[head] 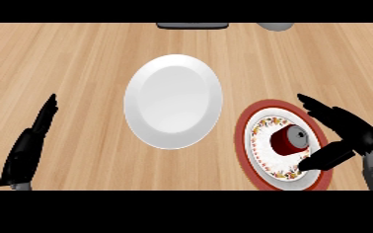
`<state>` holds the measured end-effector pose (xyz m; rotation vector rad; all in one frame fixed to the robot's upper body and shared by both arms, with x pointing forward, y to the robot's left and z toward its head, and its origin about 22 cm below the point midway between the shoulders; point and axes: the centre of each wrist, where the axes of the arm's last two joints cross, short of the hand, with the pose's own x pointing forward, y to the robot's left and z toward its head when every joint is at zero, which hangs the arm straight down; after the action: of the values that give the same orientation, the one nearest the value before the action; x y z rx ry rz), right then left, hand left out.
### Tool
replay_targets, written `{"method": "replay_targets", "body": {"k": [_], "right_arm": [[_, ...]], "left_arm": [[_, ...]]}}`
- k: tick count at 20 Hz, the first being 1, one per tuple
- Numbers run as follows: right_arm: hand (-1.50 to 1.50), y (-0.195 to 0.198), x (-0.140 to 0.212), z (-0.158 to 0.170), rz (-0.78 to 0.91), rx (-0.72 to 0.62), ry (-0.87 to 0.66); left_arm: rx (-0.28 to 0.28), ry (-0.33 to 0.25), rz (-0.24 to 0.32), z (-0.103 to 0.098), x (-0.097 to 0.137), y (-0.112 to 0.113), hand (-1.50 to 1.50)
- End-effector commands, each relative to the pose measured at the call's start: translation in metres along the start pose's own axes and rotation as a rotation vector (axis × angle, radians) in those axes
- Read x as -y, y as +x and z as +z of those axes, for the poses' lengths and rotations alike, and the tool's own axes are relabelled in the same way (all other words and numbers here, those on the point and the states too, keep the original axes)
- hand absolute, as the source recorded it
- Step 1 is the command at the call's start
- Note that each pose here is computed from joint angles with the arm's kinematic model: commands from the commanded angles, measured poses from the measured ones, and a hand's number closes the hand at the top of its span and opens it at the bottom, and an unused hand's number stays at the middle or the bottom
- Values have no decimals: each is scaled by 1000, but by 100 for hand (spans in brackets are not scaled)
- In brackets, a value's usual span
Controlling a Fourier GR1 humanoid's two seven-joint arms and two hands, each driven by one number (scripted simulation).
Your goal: Pick the can from the plate and place it in the plate
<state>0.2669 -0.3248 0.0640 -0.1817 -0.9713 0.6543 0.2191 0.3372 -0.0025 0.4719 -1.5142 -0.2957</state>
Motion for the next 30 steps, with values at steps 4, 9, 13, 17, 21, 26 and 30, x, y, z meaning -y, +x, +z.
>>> {"method": "replay_targets", "body": {"k": [4,9,13,17,21,26,30], "right_arm": [[-150,9,-4,-26,14,13,15],[150,1,-19,-17,-26,86,-20],[150,-4,-20,-10,-12,100,-44],[150,54,23,-33,352,187,-84],[150,85,52,-23,687,211,-103],[150,80,68,-43,785,317,-261],[150,79,81,-60,750,447,-370]], "left_arm": [[-2,13,-3,0,9,1,0],[-11,-12,25,-3,-6,0,0],[12,6,1,-2,6,9,0],[47,-55,7,-10,16,4,0],[100,-87,-5,-21,18,21,0],[109,-97,14,-20,26,22,0],[100,-81,18,-23,25,24,0]]}}
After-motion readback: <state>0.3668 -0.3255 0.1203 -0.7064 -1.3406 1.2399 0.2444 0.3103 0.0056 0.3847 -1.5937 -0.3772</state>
